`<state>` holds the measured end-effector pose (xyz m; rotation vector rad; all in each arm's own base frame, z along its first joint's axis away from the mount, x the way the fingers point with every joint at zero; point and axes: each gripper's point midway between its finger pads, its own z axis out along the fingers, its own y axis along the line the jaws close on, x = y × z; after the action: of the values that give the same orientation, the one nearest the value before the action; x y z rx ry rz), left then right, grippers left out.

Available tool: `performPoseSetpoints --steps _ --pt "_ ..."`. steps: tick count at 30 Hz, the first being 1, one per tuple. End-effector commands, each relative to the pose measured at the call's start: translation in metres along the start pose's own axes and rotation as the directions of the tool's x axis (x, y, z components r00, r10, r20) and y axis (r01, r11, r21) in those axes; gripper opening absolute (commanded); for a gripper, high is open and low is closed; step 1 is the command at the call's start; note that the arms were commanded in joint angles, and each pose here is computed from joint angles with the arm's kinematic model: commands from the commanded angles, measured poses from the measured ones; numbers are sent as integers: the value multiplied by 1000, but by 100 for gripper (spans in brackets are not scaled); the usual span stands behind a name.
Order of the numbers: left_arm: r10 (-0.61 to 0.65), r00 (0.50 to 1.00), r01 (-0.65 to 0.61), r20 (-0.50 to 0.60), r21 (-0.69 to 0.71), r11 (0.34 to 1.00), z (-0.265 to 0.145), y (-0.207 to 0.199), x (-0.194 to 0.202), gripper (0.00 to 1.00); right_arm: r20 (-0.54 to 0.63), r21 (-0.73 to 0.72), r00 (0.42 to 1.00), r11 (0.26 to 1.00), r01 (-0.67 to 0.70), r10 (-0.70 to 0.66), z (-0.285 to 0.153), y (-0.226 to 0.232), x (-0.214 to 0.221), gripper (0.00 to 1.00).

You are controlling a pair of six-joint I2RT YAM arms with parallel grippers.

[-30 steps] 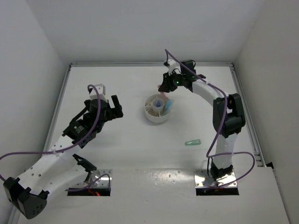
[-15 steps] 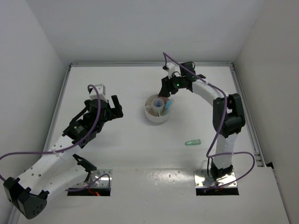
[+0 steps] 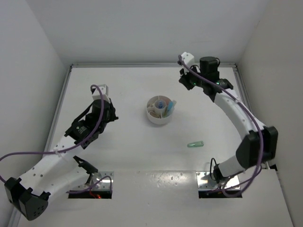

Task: Sort the stationery into containers
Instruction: Pick up the stationery from the center of the board.

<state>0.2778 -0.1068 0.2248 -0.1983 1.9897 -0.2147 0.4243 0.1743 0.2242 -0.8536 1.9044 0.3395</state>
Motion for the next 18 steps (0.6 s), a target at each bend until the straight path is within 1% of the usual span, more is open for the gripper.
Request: performPoseSetpoints --steps 1,2,3,4,5,6,7,9,11,13,14,15,16,17,18 --pt "-6 1000 5 26 23 1000 7 -10 -18 0 -230 -67 944 972 227 -236 -41 5 59 1" --pt "2 1000 -3 28 34 999 7 -15 -23 0 -285 -147 917 958 247 -280 -51 17 79 13" --pt "0 1000 0 28 25 1000 10 -14 -26 10 -323 -259 869 918 300 -375 -60 29 101 22" --pt "12 1000 -12 22 21 1000 15 -16 -25 25 -417 -408 825 890 205 -381 -84 59 142 32" --pt "13 1000 -13 15 9 1000 18 -13 -24 43 -444 -471 796 863 183 -411 -93 72 160 42" --pt "6 1000 -6 15 7 1000 22 -12 -25 74 -445 -514 778 838 184 -444 -99 82 173 54" --pt "0 1000 0 11 10 1000 23 -10 -25 78 -469 -545 761 825 150 -448 -107 95 200 59" --pt "-11 1000 13 -27 54 998 28 -13 -19 80 -446 -556 768 815 165 -460 -110 105 211 68" --pt "-9 999 10 -35 41 999 31 -6 -16 81 -442 -567 757 804 181 -482 -113 109 226 69" --pt "-9 999 11 -30 33 999 29 -3 -15 81 -428 -590 748 784 195 -508 -114 112 229 69" --pt "-12 1000 13 -22 37 999 28 -3 -16 81 -452 -610 730 775 167 -513 -119 117 242 69" --pt "-12 1000 13 -22 37 999 28 -3 -16 81 -452 -620 725 767 163 -520 -120 119 247 69" --pt "-12 1000 13 -22 37 999 28 -3 -16 81 -444 -619 708 759 202 -550 -116 116 251 69" --pt "-3 1000 4 -22 37 999 28 -3 -16 81 -455 -626 692 754 199 -560 -117 119 262 69" --pt "-3 1000 4 -26 45 999 28 -4 -15 81 -448 -609 692 759 228 -567 -110 115 264 69"
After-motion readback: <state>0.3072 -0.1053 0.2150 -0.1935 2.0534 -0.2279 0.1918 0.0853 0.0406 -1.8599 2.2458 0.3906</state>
